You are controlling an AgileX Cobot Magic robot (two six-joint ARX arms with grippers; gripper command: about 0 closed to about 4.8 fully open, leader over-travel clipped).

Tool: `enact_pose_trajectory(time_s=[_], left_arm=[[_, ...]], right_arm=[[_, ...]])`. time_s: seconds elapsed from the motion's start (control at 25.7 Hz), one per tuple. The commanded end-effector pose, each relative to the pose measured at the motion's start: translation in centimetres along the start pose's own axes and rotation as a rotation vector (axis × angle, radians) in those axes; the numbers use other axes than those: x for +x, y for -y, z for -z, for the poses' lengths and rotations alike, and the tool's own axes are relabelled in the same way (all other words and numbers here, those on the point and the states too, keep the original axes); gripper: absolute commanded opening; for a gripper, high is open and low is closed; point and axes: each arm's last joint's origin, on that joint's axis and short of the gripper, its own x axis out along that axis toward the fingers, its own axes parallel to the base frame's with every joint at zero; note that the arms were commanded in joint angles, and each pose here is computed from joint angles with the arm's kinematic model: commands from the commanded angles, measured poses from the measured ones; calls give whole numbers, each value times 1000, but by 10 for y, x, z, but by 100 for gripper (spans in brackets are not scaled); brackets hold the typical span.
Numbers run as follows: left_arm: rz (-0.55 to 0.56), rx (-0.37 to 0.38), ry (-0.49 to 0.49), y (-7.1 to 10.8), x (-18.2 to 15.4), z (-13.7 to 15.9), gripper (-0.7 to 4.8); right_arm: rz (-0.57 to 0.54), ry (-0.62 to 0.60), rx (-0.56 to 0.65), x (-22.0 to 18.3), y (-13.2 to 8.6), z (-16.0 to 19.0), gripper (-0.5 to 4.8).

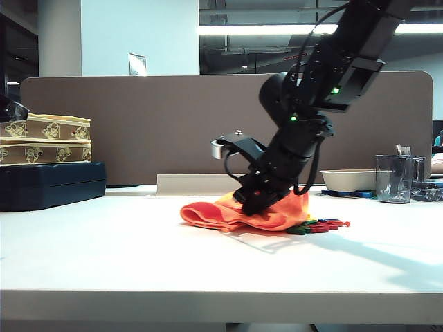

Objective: Use an orange cloth to wipe the letter magnets on the table away for a distance.

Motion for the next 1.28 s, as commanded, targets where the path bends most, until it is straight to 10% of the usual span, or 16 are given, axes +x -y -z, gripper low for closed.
enact_pose_trajectory(time_s=[0.04, 0.54, 1.28], left_arm=[[-3, 7, 17, 0, 0, -3, 120], [-4, 8, 17, 0, 0, -3, 120], [-3, 7, 18, 0, 0, -3, 119]], right_arm=[[6, -178, 50, 3, 7, 28, -1], [-24, -328, 136, 1, 10, 82, -1], [87, -243, 226, -54, 38, 86, -1]])
